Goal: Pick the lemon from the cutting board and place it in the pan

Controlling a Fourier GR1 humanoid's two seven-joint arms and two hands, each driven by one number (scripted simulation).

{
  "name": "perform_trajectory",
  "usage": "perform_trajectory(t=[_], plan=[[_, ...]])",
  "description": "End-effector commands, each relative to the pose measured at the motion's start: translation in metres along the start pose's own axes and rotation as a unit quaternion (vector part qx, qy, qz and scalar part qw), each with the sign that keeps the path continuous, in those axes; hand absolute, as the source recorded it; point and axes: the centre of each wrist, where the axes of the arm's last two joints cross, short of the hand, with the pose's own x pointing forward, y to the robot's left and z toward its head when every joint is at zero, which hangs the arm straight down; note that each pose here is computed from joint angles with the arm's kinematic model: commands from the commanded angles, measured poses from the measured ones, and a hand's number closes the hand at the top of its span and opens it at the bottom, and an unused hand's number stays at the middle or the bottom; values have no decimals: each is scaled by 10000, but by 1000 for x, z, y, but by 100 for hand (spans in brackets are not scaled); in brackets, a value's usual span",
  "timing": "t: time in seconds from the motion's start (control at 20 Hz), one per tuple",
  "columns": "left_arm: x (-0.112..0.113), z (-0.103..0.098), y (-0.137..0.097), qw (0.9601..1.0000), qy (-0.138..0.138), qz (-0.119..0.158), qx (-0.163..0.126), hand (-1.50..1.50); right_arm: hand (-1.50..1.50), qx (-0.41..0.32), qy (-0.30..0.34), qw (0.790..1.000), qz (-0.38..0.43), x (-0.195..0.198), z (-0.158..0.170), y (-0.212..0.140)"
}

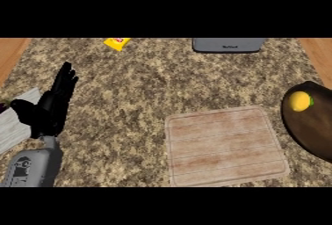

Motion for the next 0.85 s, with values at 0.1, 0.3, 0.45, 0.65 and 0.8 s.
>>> perform_trajectory(t=[0.1,0.3,0.45,0.65,0.8], plan=[[5,-3,13,9997,104,16,233,0,-150,566,-683,9912,-982,3,50,-51],[-7,6,8,9996,151,-19,225,0,-150,601,-664,9916,-934,7,68,-68],[-11,10,24,9996,99,-38,267,0,-150,551,-681,9924,-861,21,72,-86],[-5,13,17,9996,128,66,247,0,-150,673,-443,9935,-810,12,90,-84],[-8,7,12,9998,73,42,203,0,-150,688,-515,9945,-596,13,96,-85]])
